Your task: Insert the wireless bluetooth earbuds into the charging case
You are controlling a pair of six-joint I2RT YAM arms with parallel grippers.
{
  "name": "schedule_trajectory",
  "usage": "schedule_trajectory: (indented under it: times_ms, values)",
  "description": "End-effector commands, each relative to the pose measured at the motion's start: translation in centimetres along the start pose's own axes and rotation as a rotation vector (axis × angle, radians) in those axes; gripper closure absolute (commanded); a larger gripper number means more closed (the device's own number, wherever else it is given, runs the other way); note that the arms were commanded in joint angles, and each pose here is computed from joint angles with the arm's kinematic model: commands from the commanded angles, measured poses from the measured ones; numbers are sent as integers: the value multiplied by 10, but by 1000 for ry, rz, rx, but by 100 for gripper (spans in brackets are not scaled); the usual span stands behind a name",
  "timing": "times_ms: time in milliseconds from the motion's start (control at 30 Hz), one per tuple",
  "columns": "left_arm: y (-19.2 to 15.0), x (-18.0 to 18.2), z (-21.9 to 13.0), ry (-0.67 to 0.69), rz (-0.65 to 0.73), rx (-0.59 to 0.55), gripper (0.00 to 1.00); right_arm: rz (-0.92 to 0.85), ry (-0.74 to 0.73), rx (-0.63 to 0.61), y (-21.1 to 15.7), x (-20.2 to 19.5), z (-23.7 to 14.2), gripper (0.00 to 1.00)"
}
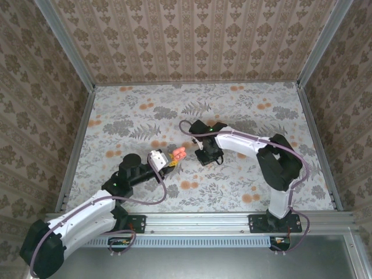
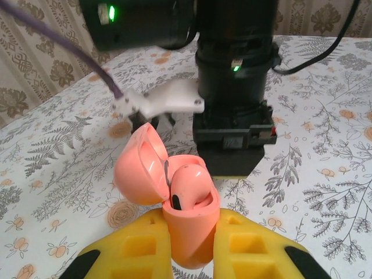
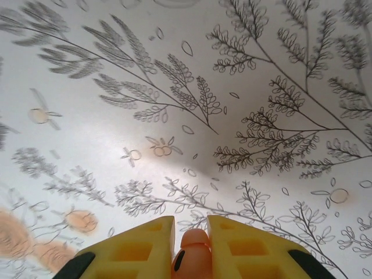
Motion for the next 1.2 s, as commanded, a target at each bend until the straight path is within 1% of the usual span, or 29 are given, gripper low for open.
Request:
schedule_trajectory:
  times_ms: [0,167,267,433,600,700,867,1000,1167]
  values:
    - [6,-3,4,-22,-5,-55,96,15,102,-156,10,9,-33,79]
    - [6,-4,10,-38,-40,-92,96,-33,264,-342,17,15,-70,79]
    - [7,-5,13,-51,-57,-104,96,-81,347,-430,18,18,-91,79]
    - [9,-6,16,-64,-69,-124,96,-174,450,-568,16,19,-126,79]
    - [14,-8,18,-90,-77,-153,96,-283,527,-680,10,26,-152,79]
    - [17,-9,19,-112,-83,-167,97,-338,584,-709,6,33,-159,79]
    - [22,-9,22,-132,-95,-196,96,-413,649,-724,0,44,-165,79]
    - [26,-10,22,-147,-105,-217,96,-451,660,-729,-2,47,-164,79]
    - [31,-9,21,-151,-108,-237,96,-455,645,-719,-1,48,-158,79]
Point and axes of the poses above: each hand's point on the last joint's axis, 136 mm out from that joint toward the fingers, its own z axis out along the fingers, its own x axis along the line the jaws close on, y = z × x, the point moved 4 cm from there along -z, back along the fingers, and after that the axes turned 7 degrees about z, right-handed, at the moved point
